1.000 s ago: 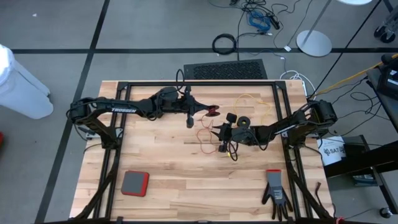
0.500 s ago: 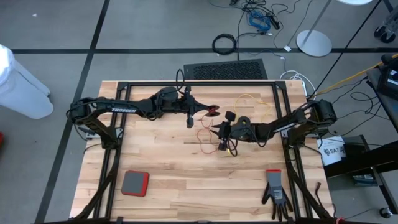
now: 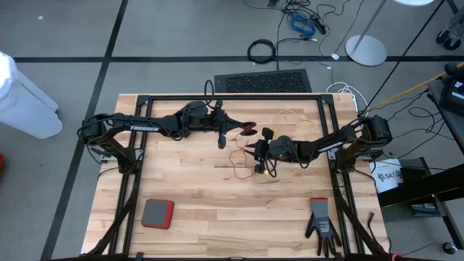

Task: Coil cords
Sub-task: Coil the red wire onto the black spool

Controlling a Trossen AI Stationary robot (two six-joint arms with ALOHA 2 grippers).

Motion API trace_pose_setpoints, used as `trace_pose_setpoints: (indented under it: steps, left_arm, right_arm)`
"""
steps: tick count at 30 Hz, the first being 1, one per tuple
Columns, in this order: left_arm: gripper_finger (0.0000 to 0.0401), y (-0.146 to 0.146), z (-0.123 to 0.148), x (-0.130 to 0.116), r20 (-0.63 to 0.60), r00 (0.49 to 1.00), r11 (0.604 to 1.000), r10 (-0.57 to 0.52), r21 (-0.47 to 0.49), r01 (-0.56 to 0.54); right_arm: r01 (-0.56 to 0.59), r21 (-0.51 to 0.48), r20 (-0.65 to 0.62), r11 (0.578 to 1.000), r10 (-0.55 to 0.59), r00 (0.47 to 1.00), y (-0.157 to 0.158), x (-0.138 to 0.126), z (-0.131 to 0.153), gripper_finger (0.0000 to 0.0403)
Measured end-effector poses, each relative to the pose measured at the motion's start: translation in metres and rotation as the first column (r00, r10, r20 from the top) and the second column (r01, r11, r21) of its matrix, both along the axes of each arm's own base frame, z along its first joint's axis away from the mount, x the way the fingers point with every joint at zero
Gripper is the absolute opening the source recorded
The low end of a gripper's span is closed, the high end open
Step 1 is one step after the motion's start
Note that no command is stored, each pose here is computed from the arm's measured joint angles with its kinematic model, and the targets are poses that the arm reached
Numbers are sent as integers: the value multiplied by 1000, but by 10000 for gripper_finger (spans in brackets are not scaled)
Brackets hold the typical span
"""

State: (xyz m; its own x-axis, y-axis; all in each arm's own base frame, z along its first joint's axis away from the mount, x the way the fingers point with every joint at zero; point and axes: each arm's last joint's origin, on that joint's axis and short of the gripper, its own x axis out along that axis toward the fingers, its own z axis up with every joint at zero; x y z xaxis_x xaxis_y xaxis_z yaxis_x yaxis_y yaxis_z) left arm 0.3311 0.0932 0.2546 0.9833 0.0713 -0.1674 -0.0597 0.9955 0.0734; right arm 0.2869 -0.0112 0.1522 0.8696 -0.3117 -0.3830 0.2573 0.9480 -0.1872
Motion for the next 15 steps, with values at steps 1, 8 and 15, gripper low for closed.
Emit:
trace_pose_setpoints:
  steps: [1,8,15]
  left_arm:
    - [0,0,0,0,2,1000,1000,0,0,0]
    - [0,0,1,0,17,1000,1000,5,-24,-5]
    - [0,-2,4,1,43,999,999,3,-40,-2]
  right_arm:
    - [2,0,2,1000,-2,1000,0,0,0,75]
    - [5,-1,6,1000,-5,1000,-1,0,1,75]
    - [6,-4,16,1000,-6,1000,-2,1,1,75]
